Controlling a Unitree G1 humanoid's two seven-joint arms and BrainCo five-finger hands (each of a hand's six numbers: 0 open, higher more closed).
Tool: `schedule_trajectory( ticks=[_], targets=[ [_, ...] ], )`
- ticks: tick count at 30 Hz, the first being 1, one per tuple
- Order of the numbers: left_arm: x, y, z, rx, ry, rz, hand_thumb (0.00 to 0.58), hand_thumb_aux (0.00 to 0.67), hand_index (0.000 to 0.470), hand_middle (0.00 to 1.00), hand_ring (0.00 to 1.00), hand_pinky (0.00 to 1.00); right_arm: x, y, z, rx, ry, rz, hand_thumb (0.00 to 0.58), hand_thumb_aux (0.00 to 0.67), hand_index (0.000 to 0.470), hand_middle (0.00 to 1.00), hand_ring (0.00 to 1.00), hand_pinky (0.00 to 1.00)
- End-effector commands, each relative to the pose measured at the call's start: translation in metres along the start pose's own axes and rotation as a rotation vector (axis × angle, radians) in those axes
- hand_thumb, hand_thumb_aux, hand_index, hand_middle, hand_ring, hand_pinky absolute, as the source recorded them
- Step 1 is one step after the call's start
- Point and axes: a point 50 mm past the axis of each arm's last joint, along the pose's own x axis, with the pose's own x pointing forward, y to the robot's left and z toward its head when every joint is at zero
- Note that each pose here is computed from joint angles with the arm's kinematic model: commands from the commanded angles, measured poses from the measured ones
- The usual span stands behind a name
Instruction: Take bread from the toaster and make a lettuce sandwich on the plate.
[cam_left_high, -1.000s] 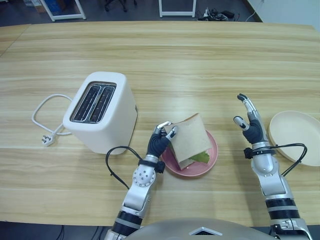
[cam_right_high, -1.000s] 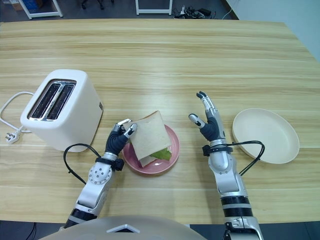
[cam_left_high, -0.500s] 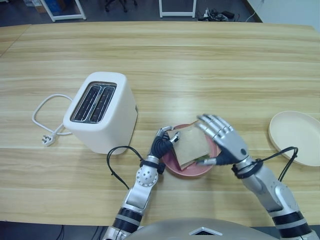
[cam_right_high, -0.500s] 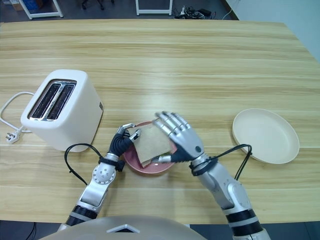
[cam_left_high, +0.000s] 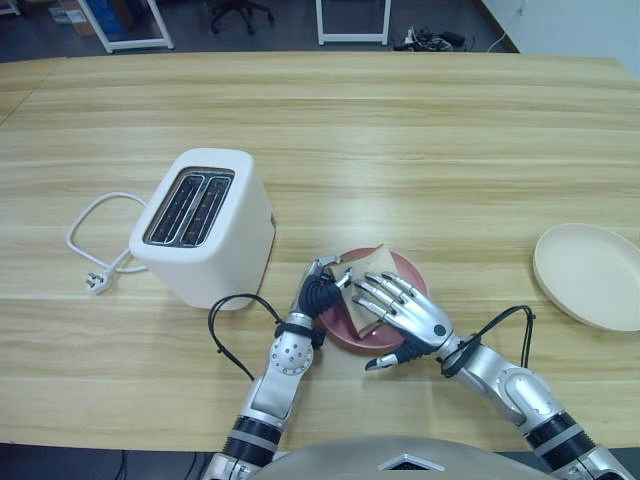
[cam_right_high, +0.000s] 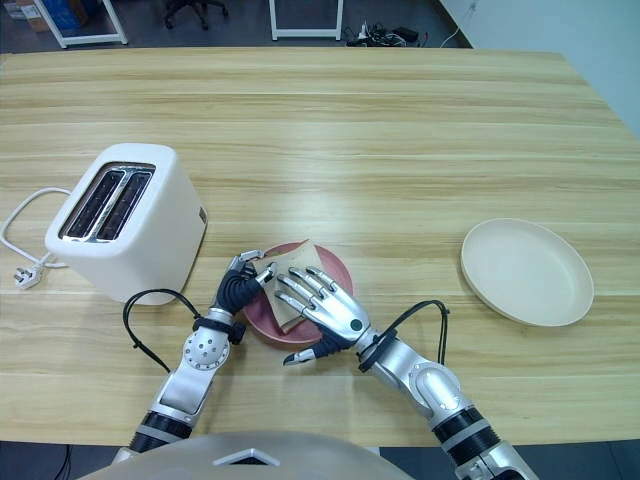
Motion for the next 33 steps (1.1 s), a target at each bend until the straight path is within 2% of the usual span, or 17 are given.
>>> schedule_trajectory(
  ticks=[1,2,4,6,10,12,14,17,20,23,26,29,30,31,32,33],
  targets=[
    [-0.009,0.002,-0.003,0.226,-0.038,0.011,0.285,0.192,0.135,0.00,0.00,0.00,-0.041,0.064,0.008,0.068,0.038,0.521,0.000,0.000,0.000,0.00,0.00,0.00],
    [-0.008,0.006,0.002,0.345,-0.096,0.053,0.000,0.000,0.000,0.00,0.00,0.00,-0.044,0.067,0.010,0.081,0.038,0.561,0.000,0.000,0.000,0.00,0.00,0.00],
    [-0.006,0.016,0.015,0.582,-0.221,0.173,0.000,0.000,0.000,0.00,0.00,0.00,-0.048,0.075,0.009,0.098,0.063,0.627,0.000,0.000,0.000,0.00,0.00,0.00],
    [-0.007,0.025,0.031,0.703,-0.360,0.317,0.000,0.000,0.000,0.00,0.00,0.00,-0.051,0.078,0.004,0.108,0.099,0.654,0.000,0.000,0.000,0.00,0.00,0.00],
    [-0.021,0.028,0.061,0.724,-0.657,0.470,0.000,0.000,0.000,0.00,0.00,0.00,-0.051,0.078,-0.006,0.088,0.149,0.650,0.000,0.000,0.000,0.00,0.00,0.00],
    [-0.026,0.024,0.065,0.676,-0.721,0.451,0.000,0.000,0.000,0.00,0.00,0.00,-0.050,0.077,-0.011,0.076,0.163,0.637,0.000,0.000,0.000,0.00,0.00,0.00],
    [-0.027,0.019,0.060,0.569,-0.695,0.380,0.000,0.000,0.000,0.00,0.00,0.00,-0.047,0.072,-0.015,0.064,0.172,0.594,0.000,0.000,0.000,0.00,0.00,0.00],
    [-0.025,0.017,0.048,0.386,-0.597,0.286,0.000,0.000,0.000,0.00,0.00,0.00,-0.034,0.052,-0.024,0.035,0.174,0.418,0.000,0.000,0.000,0.00,0.00,0.00],
    [-0.020,0.019,0.035,0.280,-0.498,0.248,0.000,0.000,0.000,0.00,0.00,0.00,-0.019,0.023,-0.030,0.035,0.171,0.155,0.000,0.000,0.000,0.00,0.00,0.00],
    [-0.016,0.022,0.020,0.222,-0.401,0.215,0.000,0.000,0.000,0.00,0.00,0.00,-0.007,-0.021,-0.037,0.025,0.149,-0.206,0.000,0.000,0.000,0.00,0.00,0.00],
    [-0.016,0.024,0.014,0.160,-0.356,0.200,0.000,0.000,0.000,0.00,0.00,0.00,-0.007,-0.057,-0.041,0.086,0.151,-0.482,0.000,0.000,0.000,0.00,0.00,0.00],
    [-0.021,0.030,0.009,0.162,-0.336,0.176,0.000,0.000,0.000,0.00,0.00,0.00,-0.019,-0.088,-0.043,0.162,0.187,-0.711,0.000,0.000,0.000,0.00,0.00,0.00],
    [-0.024,0.033,0.007,0.181,-0.321,0.159,0.183,0.116,0.081,0.22,0.22,0.22,-0.025,-0.095,-0.046,0.180,0.223,-0.741,0.000,0.000,0.000,0.00,0.00,0.00],
    [-0.027,0.037,0.005,0.217,-0.304,0.143,0.569,0.578,0.405,0.90,0.90,0.90,-0.032,-0.097,-0.049,0.195,0.262,-0.735,0.000,0.000,0.000,0.00,0.00,0.00],
    [-0.030,0.042,0.003,0.264,-0.275,0.121,0.580,0.670,0.470,1.00,1.00,1.00,-0.042,-0.097,-0.054,0.210,0.314,-0.688,0.000,0.000,0.000,0.78,0.78,0.78],
    [-0.033,0.049,0.000,0.323,-0.222,0.091,0.580,0.670,0.470,1.00,1.00,1.00,-0.053,-0.092,-0.062,0.196,0.400,-0.603,0.580,0.670,0.470,1.00,1.00,1.00]
  ],
)
